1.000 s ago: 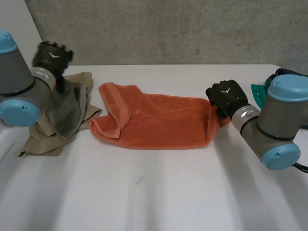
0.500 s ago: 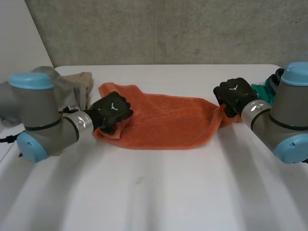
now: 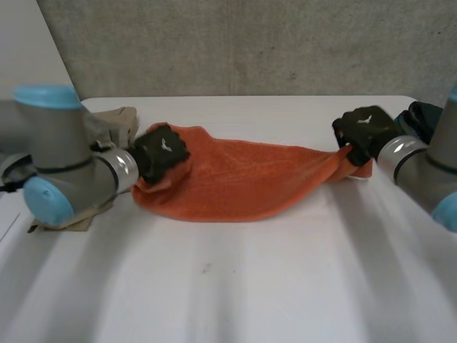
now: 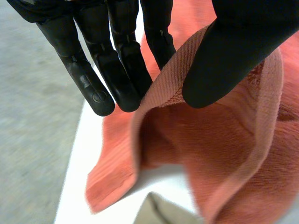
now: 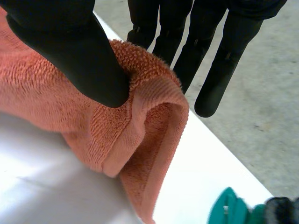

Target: Fold the laundry.

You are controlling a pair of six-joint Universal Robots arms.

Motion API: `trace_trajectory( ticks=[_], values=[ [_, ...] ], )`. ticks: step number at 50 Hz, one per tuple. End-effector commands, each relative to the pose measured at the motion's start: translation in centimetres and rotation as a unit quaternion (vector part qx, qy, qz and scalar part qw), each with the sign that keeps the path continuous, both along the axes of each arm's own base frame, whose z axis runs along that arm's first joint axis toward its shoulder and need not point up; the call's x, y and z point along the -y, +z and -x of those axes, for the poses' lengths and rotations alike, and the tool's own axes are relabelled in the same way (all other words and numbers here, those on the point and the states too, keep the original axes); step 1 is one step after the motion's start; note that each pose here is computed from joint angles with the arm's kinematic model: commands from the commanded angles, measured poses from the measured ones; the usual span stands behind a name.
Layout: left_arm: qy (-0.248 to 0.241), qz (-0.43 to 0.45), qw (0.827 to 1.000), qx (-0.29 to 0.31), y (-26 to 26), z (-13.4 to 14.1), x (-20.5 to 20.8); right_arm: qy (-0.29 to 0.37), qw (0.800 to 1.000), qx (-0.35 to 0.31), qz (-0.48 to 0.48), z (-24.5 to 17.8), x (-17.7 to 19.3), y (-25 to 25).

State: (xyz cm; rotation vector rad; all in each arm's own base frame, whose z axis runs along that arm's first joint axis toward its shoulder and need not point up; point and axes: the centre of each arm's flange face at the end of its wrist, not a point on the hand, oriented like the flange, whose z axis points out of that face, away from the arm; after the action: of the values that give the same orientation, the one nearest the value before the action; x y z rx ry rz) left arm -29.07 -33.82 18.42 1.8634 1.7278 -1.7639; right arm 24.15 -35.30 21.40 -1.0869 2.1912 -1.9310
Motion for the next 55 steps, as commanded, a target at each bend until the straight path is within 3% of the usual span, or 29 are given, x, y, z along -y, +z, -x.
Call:
trace_trajectory(
  ticks=[1,12,17,23,27,31,37,40,44,55],
  values=[
    [0.092,-0.014,0.99,-0.108,6.6,-1.9,-1.3,-0.047,0.999,0.014,0.001,1.0,2.1,2.8],
    [0.199,-0.046,0.964,-0.171,7.3,-4.2,-1.7,-0.117,0.992,0.002,0.055,-1.5,9.5,-1.5],
    [0.244,-0.054,0.952,-0.178,6.2,-4.8,-0.8,-0.09,0.989,0.022,0.117,-4.7,11.2,-5.3],
    [0.254,-0.058,0.947,-0.189,6.2,-5.0,-0.5,-0.074,0.976,0.014,0.204,-6.7,12.1,-9.1],
    [0.259,-0.053,0.941,-0.211,7.5,-5.2,-0.4,-0.107,0.953,0.007,0.284,-6.2,13.3,-7.8],
    [0.261,-0.041,0.934,-0.242,9.7,-5.5,-0.8,-0.154,0.941,0.05,0.299,-4.8,13.6,-3.2],
    [0.248,-0.022,0.926,-0.285,13.3,-5.5,-1.9,-0.12,0.967,0.1,0.2,-2.6,11.2,1.3],
    [0.241,-0.01,0.921,-0.305,15.0,-5.3,-2.3,-0.071,0.985,0.103,0.122,-1.6,9.4,1.7],
    [0.23,-0.008,0.916,-0.33,17.1,-4.9,-3.2,-0.058,0.993,0.087,0.046,0.4,7.4,1.7],
    [0.196,-0.025,0.895,-0.399,23.0,-3.7,-7.4,-0.042,0.989,0.02,-0.139,3.1,2.2,-1.8]
  ],
)
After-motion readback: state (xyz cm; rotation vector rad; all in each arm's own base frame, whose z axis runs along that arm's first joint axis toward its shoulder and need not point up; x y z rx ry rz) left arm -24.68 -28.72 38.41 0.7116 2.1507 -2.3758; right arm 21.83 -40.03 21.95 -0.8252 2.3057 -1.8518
